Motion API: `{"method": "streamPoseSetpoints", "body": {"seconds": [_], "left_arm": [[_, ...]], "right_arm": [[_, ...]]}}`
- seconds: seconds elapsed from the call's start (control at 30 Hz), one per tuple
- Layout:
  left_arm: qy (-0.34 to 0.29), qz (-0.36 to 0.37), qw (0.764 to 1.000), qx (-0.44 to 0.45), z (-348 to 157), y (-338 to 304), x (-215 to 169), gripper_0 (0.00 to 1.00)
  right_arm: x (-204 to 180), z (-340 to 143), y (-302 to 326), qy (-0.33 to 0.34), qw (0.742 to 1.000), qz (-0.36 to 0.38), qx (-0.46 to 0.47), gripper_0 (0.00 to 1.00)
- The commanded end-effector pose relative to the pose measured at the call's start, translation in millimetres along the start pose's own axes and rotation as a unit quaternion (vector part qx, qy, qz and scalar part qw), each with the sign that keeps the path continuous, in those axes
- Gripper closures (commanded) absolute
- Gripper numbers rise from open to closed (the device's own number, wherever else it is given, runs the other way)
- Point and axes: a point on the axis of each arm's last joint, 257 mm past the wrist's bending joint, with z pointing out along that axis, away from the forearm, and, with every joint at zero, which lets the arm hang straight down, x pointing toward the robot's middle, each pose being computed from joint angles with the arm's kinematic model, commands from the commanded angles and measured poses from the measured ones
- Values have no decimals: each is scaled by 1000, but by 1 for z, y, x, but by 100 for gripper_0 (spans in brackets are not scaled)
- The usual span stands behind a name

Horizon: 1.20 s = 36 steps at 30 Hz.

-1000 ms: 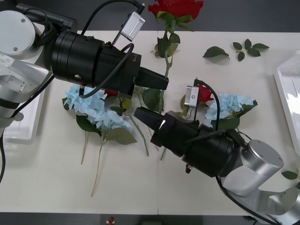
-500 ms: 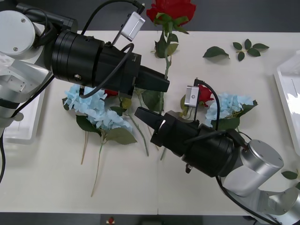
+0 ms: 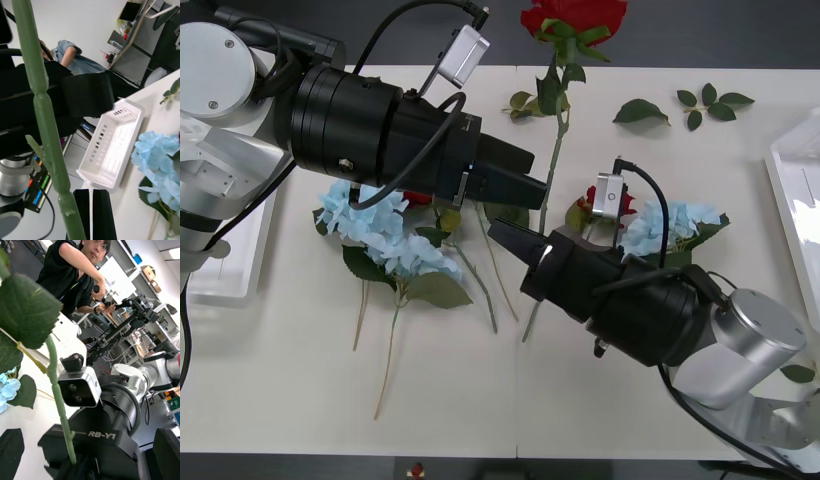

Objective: Put the red flowers into the right box and the blue flowers into the left box

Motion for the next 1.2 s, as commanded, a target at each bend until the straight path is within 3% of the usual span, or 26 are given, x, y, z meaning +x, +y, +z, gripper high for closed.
{"method": "streamPoseSetpoints", "body": {"seconds": [0.03,0.33,0.67,0.83,1.2], "left_arm": [[1,49,999,0,-1,-10,-19,0],[-8,32,999,-42,-24,12,-20,0],[96,-69,984,-131,-95,42,41,0],[150,-90,962,-208,-143,70,82,0],[227,-150,905,-326,-226,100,157,0]], "right_arm": [[-17,-19,-8,17,999,-32,17,100],[-49,-80,-63,73,988,-84,104,100],[-124,-168,-137,97,961,-65,252,100],[-160,-229,-184,118,929,-112,332,100],[-208,-378,-242,228,843,-177,454,100]]}}
